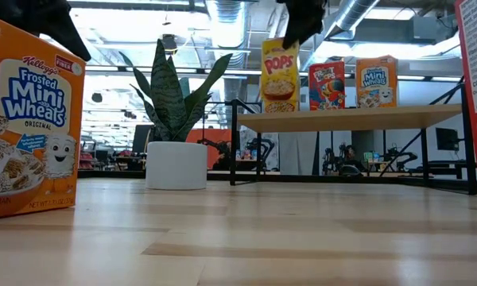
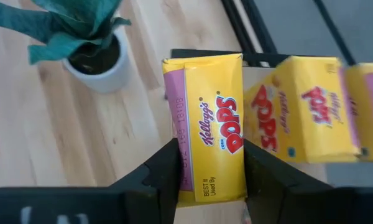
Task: Stack cereal on shelf
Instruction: Put the yellow cereal box on the shelf aligned with the other yellow cereal boxes
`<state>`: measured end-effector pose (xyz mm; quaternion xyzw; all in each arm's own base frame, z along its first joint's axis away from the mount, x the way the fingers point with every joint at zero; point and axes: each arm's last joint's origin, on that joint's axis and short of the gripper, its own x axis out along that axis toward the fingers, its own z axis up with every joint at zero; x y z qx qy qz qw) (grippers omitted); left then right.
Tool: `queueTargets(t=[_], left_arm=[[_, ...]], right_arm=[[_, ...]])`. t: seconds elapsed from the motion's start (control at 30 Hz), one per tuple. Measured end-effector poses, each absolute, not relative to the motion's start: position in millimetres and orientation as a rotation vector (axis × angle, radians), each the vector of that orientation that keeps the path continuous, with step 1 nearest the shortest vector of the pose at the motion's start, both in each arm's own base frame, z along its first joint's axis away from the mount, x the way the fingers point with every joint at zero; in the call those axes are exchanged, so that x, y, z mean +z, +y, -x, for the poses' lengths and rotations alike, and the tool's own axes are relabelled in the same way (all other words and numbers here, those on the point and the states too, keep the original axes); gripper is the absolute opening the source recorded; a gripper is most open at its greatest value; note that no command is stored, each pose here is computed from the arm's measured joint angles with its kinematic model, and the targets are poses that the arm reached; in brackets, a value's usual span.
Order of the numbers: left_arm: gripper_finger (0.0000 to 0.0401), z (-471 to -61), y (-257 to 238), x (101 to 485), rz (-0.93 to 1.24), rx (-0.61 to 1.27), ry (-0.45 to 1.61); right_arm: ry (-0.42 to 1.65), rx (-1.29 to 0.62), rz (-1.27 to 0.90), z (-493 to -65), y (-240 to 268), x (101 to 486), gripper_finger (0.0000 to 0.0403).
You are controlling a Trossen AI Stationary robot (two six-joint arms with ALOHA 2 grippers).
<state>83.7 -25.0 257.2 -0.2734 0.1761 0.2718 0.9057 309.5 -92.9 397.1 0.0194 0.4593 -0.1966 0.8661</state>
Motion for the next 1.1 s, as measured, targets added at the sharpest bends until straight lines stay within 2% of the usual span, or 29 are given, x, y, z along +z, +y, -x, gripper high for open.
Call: queueTargets(t=[0.4,0.73,1.1], left_arm=[[0.0293,-82.2,-24.0,255.6,0.579,0.582,0.368],[0.0293,-82.2,-23.9,255.7,0.577,0.586,0.364],[0.0293,-82.2,-23.7,255.9,0.574,0.591,0.357]], right_arm=[[0.974,-0.377,-0.066,-311.2,-112.5,375.7,0.0172],[0.954,-0.365,-0.065,-310.2,-120.2,376.6,0.0165],[0.964,-0.365,-0.067,-313.4,-121.7,373.1,0.0192]])
